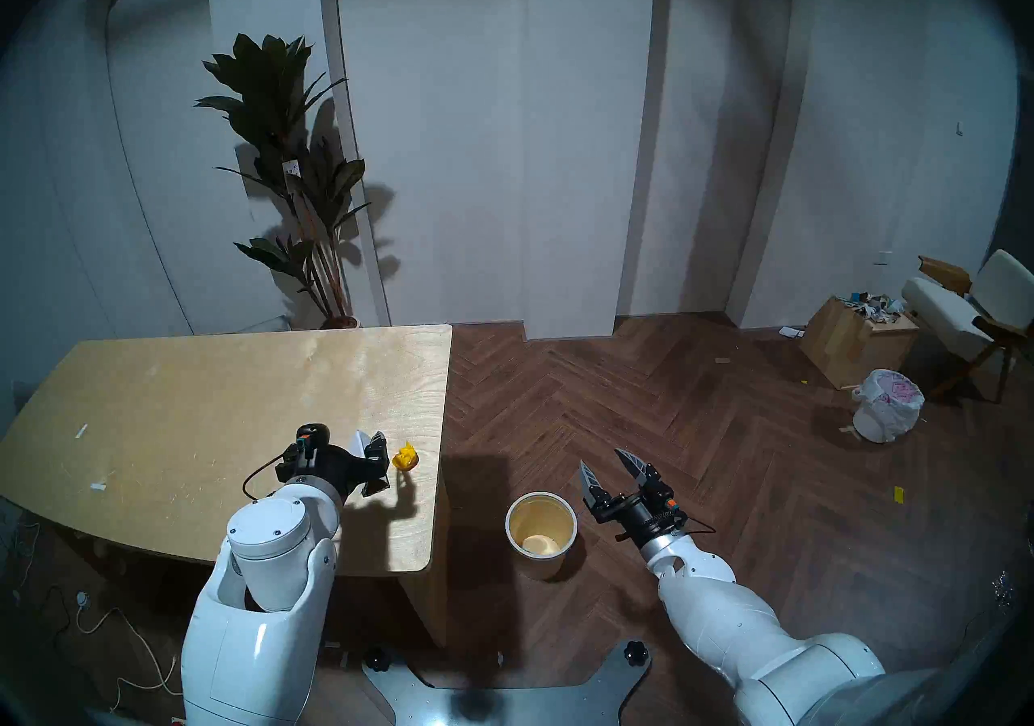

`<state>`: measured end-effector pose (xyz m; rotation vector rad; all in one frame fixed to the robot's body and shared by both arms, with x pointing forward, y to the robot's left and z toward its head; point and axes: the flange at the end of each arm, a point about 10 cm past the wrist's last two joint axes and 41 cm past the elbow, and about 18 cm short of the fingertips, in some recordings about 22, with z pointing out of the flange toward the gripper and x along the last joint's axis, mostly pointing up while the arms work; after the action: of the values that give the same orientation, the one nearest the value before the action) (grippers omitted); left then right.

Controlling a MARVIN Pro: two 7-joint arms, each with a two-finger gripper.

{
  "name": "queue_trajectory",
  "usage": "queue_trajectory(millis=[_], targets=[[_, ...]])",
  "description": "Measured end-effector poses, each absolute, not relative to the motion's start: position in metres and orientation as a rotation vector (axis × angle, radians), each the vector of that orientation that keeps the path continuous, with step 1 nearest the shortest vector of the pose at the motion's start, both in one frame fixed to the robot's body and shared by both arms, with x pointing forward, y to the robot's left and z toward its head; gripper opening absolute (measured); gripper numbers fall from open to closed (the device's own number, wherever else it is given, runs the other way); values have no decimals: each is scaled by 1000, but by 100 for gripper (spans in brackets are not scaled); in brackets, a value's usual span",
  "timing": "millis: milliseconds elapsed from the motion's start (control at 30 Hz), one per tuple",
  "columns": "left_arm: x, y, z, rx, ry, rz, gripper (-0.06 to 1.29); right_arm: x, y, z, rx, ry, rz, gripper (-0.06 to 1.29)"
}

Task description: Put the trash into the trash bin on the ground

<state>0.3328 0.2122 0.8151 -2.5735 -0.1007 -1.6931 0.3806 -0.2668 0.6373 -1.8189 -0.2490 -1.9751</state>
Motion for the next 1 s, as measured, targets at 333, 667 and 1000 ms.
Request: queue_trajectory(millis=[333, 667, 1000], targets=[[334, 214, 809, -2609, -103, -1627, 126, 388, -275, 656, -1750, -280, -2023, 122], [337, 211, 802, -2655, -104, -1564, 126, 389, -280, 670, -1688, -312, -2051, 122], [339, 203, 795, -2708, -92, -1505, 126, 386, -283, 682, -1627, -341, -2071, 122]])
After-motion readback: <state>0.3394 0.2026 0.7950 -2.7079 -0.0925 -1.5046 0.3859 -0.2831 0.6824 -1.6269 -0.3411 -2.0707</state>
